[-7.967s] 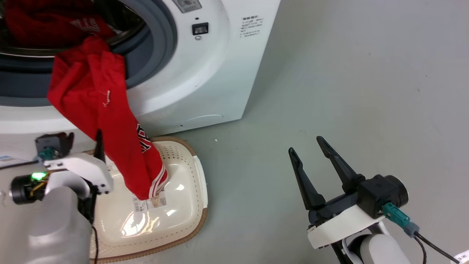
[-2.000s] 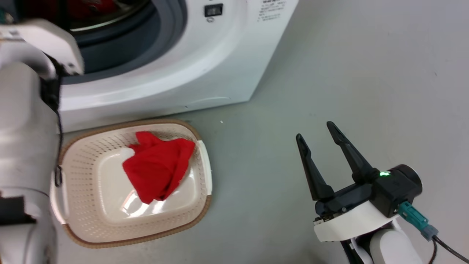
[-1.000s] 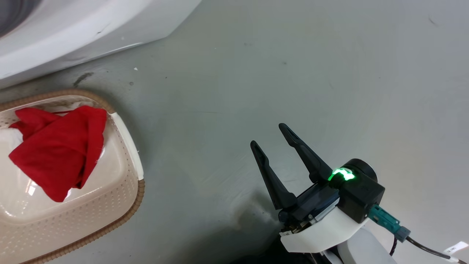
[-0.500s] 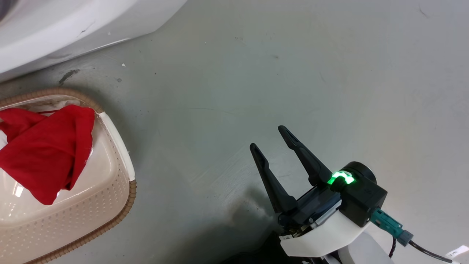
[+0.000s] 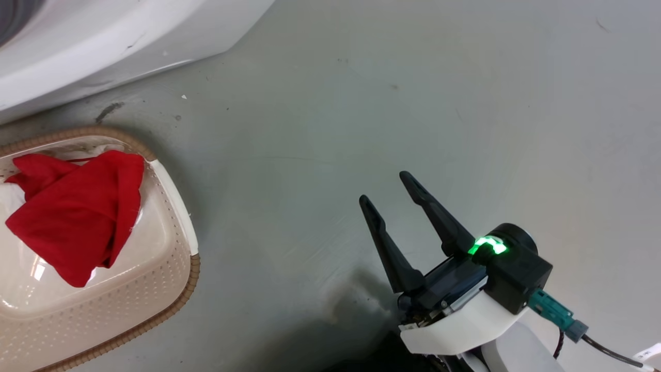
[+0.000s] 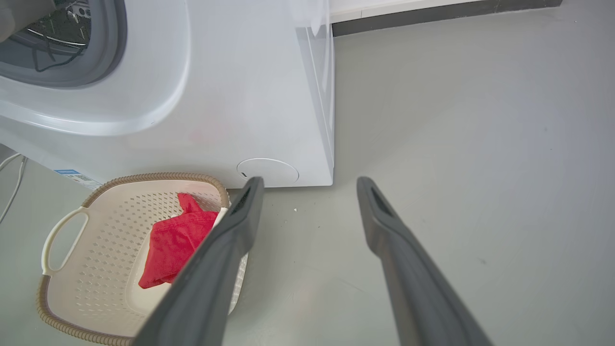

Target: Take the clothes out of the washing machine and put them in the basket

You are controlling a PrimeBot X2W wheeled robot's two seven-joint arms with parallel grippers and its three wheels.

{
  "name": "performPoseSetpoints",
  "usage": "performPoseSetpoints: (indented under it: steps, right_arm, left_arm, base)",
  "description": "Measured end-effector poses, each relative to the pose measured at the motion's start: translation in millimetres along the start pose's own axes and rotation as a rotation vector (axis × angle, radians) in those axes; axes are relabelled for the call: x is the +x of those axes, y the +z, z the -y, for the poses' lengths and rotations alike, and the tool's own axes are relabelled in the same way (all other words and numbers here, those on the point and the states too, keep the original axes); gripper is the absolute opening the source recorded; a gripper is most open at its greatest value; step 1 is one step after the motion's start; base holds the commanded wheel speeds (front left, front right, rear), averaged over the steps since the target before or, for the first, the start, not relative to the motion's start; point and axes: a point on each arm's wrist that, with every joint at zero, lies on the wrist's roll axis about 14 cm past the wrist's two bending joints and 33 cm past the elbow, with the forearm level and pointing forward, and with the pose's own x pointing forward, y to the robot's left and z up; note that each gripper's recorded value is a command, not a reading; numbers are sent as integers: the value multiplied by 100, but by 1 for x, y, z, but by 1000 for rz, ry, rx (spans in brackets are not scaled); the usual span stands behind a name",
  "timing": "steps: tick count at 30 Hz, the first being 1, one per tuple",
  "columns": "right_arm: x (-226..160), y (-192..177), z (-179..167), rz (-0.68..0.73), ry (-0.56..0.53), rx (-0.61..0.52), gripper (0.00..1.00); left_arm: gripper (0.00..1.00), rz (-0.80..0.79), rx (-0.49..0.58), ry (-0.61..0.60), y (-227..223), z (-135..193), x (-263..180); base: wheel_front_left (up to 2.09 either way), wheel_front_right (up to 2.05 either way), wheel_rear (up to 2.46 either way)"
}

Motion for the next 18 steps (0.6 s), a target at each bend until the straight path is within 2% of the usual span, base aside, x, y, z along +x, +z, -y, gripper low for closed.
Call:
performPoseSetpoints:
  steps: [10, 18]
  right_arm:
    - [-2, 25, 4, 71, -4, -32, 100]
    - [-20, 47, 5, 130, -20, -53, 100]
  left_arm:
    - [0, 346, -122, 9, 51, -3, -38]
    - [0, 450, -218, -11, 57, 0, -79]
  base:
    - [0, 0, 0]
    - [0, 0, 0]
